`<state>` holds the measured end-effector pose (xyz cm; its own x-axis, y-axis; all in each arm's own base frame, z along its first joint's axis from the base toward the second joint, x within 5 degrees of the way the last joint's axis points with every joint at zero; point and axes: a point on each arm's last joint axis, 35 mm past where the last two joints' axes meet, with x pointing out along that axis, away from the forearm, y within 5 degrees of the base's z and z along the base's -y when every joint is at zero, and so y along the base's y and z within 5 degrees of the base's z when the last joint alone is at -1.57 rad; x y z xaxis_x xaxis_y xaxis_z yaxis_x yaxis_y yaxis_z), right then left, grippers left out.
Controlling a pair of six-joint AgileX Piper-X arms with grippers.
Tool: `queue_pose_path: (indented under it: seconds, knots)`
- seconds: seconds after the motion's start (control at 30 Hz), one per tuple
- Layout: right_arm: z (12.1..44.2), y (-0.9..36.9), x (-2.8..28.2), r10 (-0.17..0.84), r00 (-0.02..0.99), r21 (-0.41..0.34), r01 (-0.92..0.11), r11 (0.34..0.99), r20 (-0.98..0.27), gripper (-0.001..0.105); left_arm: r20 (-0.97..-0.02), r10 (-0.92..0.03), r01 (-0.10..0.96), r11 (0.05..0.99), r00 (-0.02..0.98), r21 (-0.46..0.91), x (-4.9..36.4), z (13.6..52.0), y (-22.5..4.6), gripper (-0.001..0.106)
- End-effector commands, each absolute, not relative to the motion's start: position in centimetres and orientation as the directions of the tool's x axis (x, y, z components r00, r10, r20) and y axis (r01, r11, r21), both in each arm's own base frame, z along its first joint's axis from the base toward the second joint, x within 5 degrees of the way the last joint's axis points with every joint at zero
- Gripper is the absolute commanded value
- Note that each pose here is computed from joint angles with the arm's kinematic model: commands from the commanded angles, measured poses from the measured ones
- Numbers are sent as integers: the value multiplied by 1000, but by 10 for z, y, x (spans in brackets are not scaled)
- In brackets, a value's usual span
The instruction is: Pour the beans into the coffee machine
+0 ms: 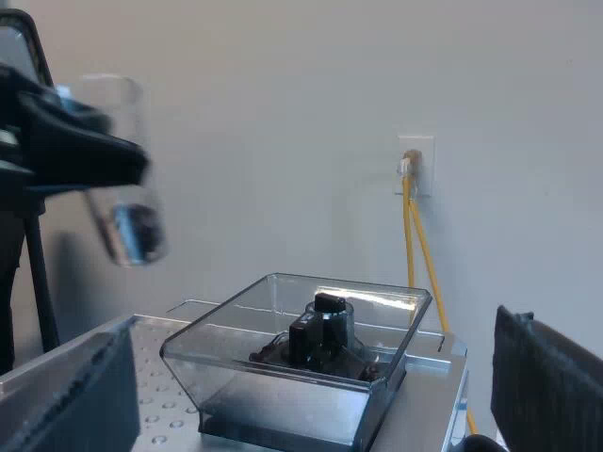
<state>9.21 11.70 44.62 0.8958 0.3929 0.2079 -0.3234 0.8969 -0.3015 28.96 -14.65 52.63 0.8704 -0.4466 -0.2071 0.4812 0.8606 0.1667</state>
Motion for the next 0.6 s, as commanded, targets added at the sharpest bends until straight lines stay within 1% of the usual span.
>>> queue_pose_path:
  seconds: [0.03,0.13,0.23,0.33,0.37,0.47,0.53,0.6]
  knots:
    - [449,116,91,393,894,-309,-320,896,216,78,-214,-399,448,849,892,282,299,526,-159,0]
    - [449,116,91,394,894,-309,-320,896,215,78,-225,-341,405,824,913,395,309,522,-170,0]
    - [449,116,91,394,894,-309,-320,896,215,78,-226,-321,392,786,920,477,315,518,-177,0]
    - [449,116,91,394,894,-309,-320,896,215,78,-231,-324,397,760,918,514,317,515,-181,0]
    - [449,116,91,394,894,-309,-320,896,215,78,-249,-325,409,699,912,587,323,508,-186,0]
    - [449,116,91,394,894,-309,-320,896,215,78,-262,-328,416,625,908,661,327,503,-190,0]
    - [449,116,91,394,894,-309,-320,896,215,78,-265,-327,409,531,907,743,330,500,-192,0]
    - [449,116,91,394,894,-309,-320,896,215,78,-254,-329,397,502,910,768,332,500,-193,0]
